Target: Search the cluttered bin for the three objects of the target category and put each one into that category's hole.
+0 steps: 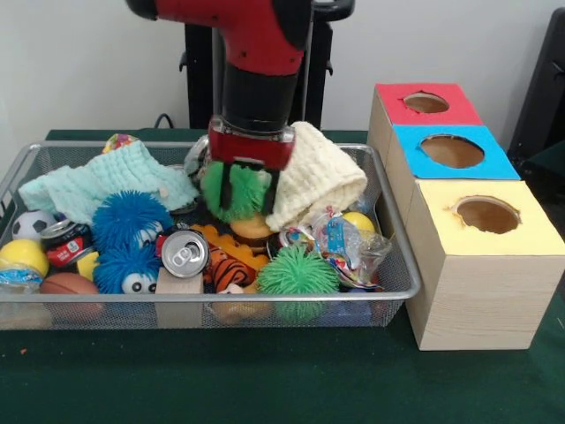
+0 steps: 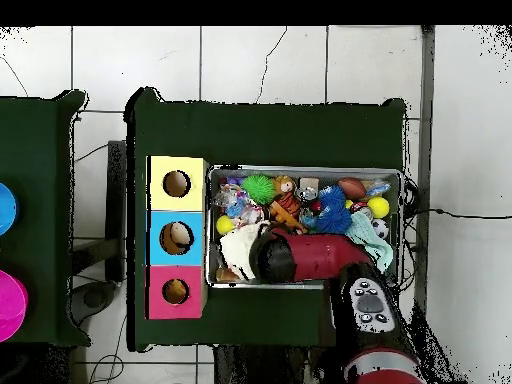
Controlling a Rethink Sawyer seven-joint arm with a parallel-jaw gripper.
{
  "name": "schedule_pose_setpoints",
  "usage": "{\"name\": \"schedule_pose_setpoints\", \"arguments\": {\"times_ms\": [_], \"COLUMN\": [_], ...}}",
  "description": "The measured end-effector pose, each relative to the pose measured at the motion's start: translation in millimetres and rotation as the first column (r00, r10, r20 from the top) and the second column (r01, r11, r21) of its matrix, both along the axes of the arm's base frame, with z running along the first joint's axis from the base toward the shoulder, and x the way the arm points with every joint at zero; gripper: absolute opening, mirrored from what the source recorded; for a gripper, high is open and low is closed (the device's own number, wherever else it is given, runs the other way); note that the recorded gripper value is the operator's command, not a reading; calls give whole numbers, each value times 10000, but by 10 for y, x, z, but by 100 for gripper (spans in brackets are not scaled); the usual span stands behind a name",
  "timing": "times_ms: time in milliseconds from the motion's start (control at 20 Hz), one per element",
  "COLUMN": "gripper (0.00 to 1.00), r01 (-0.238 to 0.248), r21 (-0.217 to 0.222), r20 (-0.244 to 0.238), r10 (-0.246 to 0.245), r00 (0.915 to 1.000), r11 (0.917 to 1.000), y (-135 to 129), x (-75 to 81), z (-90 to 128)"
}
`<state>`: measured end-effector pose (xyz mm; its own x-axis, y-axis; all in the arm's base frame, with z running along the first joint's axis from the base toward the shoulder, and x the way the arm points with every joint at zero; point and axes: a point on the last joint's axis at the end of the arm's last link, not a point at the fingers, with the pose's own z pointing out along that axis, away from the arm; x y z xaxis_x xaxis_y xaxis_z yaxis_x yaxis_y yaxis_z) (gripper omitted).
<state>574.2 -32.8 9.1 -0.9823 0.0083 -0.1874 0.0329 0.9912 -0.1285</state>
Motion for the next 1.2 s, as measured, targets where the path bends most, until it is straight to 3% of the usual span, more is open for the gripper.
{"name": "schedule_pose_setpoints", "arguments": {"times_ms": [50,100,150,250,300,350,450,550,700,850,900,950,1050,1150,1200], "gripper": [100,100,100,100,100,100,100,100,100,100,100,100,100,100,100], "r01": [-1177,-1431,-1761,-2349,-2484,-2759,-2961,-3012,-2676,-2128,-1980,-1506,-1093,-679,-654], "r21": [-284,-361,-464,-722,-803,-1004,-1217,-1331,-1430,-1352,-1327,-1249,-1195,-1184,-1186], "r20": [2232,2748,3467,4797,5124,5698,6138,6259,5932,5081,4833,3983,3112,2043,1945], "r10": [1211,1475,1812,2402,2538,2825,3063,3157,2989,2520,2378,1886,1418,913,878], "r00": [9672,9501,9203,8439,8204,7717,7276,7132,7475,8236,8425,8977,9397,9746,9770], "r11": [9926,9890,9833,9693,9653,9559,9474,9442,9529,9677,9712,9807,9868,9906,9908], "y": [215,276,373,568,622,728,820,853,717,477,419,249,114,-19,-28], "x": [245,301,377,521,556,612,663,688,732,693,673,593,492,358,345], "z": [159,211,299,493,557,695,855,960,1139,1125,1108,1042,969,872,861]}}
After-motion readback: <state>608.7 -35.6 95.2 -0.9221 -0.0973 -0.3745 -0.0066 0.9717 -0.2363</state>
